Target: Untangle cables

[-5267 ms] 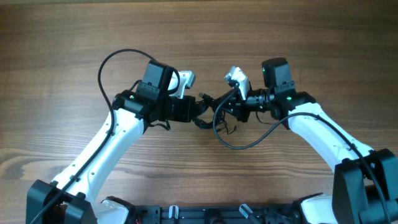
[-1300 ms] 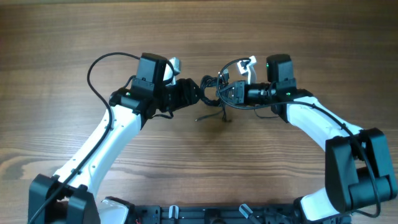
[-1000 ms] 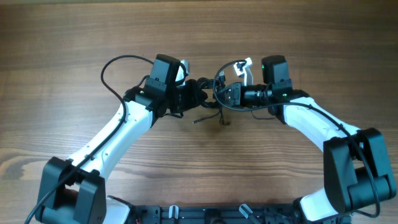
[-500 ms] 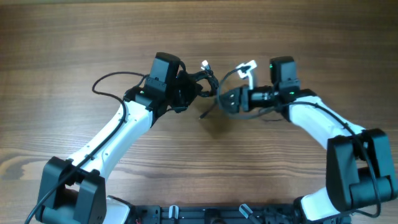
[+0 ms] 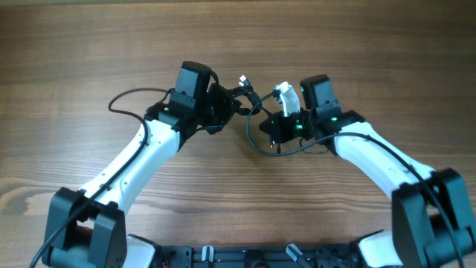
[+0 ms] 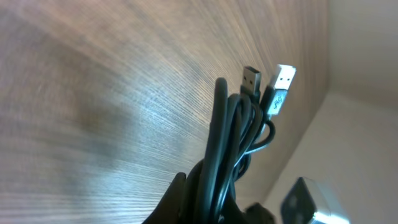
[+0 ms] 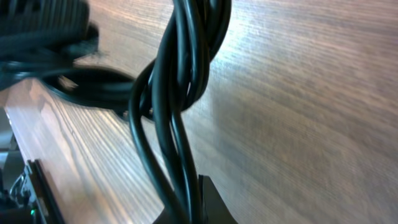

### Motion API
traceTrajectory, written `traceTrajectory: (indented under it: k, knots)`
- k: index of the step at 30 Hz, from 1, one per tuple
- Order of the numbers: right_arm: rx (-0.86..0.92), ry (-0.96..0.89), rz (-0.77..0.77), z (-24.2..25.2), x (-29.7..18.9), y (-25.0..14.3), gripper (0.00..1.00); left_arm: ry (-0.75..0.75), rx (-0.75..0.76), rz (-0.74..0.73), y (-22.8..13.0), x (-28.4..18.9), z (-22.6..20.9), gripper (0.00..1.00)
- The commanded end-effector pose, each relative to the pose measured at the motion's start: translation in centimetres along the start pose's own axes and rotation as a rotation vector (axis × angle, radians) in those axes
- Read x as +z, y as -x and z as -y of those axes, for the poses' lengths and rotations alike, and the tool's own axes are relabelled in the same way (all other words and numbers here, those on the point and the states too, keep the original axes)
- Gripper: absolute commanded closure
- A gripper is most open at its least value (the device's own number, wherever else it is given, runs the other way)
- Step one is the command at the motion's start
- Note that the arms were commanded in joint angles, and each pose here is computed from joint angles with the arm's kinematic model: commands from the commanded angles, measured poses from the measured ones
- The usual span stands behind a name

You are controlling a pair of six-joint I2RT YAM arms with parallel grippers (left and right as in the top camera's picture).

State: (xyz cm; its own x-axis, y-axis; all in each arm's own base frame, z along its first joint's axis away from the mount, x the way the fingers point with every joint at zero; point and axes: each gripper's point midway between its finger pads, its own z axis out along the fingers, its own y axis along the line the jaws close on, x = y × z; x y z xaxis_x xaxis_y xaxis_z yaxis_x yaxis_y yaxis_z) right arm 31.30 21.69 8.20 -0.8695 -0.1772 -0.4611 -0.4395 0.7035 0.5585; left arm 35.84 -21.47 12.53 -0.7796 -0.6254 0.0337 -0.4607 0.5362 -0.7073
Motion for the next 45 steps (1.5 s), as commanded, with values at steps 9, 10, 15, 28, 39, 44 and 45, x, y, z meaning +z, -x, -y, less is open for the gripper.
traceTrajectory:
  k: [9,10,15,28,39,44,45]
  knots:
    - [-0.058,0.101,0.127,-5.0,-5.5,2.2,0.96,-0.178,0.783,0.06,-4.8,1.2,6.3,0.96]
    - [-0.056,0.1,0.126,-4.9,-5.4,2.2,0.96,-0.17,0.795,0.065,-5.3,1.4,6.3,0.96]
    - [0.104,0.048,0.101,-2.7,-6.1,1.4,0.96,0.067,0.795,0.25,-2.9,1.6,3.5,0.96]
    - [0.245,0.038,0.181,0.0,-7.9,3.1,0.96,-0.067,0.813,0.095,-6.2,2.1,4.8,0.96]
    - [0.229,0.077,0.148,-0.1,-6.9,2.8,0.96,-0.224,0.932,-0.006,-10.7,2.1,7.3,0.96]
    - [0.22,0.018,0.189,1.0,-7.0,3.6,0.96,-0.19,0.95,-0.033,-11.1,2.3,6.2,0.96]
    - [0.222,-0.005,0.195,1.4,-7.0,3.6,0.96,-0.191,0.949,-0.035,-11.1,2.3,6.2,0.96]
